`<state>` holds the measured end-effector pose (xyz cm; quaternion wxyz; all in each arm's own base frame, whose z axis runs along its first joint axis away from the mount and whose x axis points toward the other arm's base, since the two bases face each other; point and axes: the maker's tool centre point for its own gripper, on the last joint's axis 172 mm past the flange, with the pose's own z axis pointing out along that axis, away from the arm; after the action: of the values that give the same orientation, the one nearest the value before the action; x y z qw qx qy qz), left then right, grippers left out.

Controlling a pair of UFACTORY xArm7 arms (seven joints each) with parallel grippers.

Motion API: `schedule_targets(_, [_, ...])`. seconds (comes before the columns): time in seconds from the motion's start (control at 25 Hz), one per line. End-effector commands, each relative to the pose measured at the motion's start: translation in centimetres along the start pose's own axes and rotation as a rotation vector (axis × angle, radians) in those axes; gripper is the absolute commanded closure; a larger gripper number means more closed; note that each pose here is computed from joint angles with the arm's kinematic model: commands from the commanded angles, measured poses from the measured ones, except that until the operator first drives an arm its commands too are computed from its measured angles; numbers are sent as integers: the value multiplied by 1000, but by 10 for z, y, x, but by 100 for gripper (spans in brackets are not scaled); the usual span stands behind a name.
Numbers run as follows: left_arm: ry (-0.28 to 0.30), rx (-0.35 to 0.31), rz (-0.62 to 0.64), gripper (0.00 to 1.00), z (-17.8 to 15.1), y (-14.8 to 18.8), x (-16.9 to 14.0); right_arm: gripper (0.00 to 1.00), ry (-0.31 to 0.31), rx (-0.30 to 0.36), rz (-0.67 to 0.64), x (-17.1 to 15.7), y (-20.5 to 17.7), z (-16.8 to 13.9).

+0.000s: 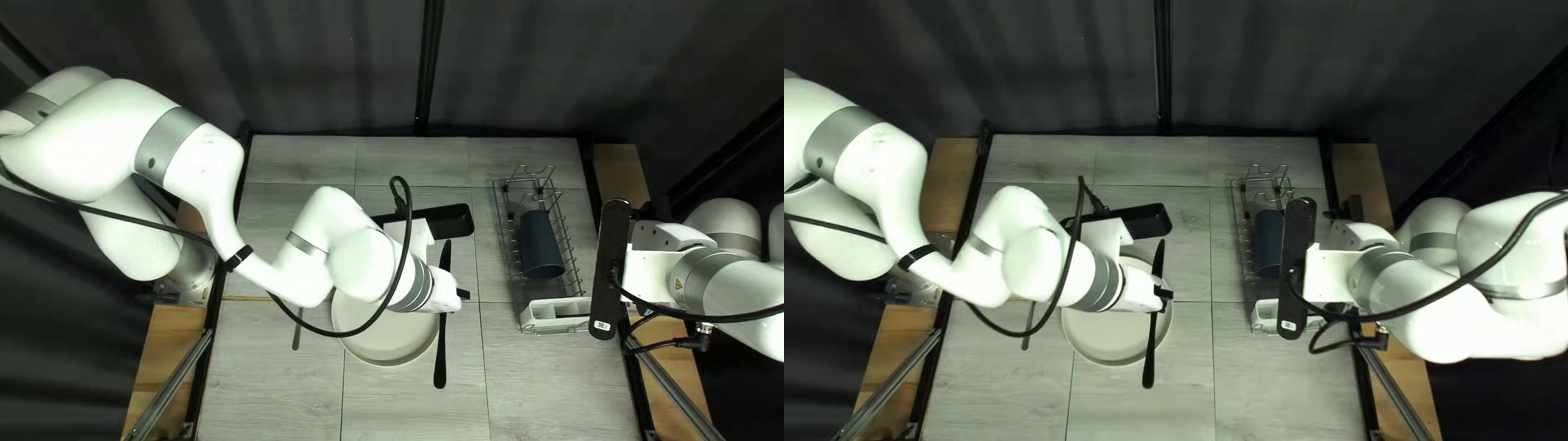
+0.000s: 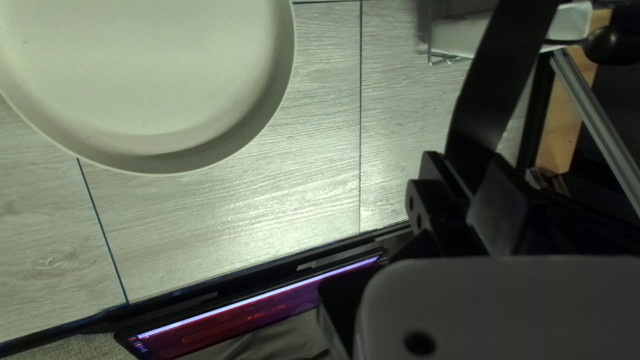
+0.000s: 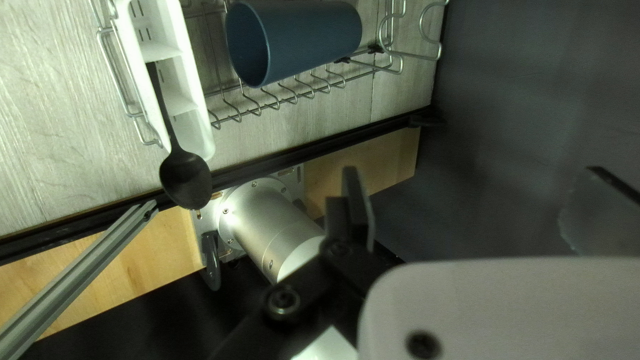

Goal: Pick up and place plate onto table. Place down one fork to the left of the plate. Place spoon and knife to the right of the plate. Place cup above the knife and spoon

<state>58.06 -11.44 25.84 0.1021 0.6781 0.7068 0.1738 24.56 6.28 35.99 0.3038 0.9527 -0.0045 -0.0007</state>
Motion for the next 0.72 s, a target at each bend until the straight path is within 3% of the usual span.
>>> schedule_targets(0.04, [-2,-2,9,100,17,-1,3,0,0,0,0,0,0,0])
schedule_targets(0.72, [-33,23,40,100,99,7,20,0,0,0,0,0,0,0])
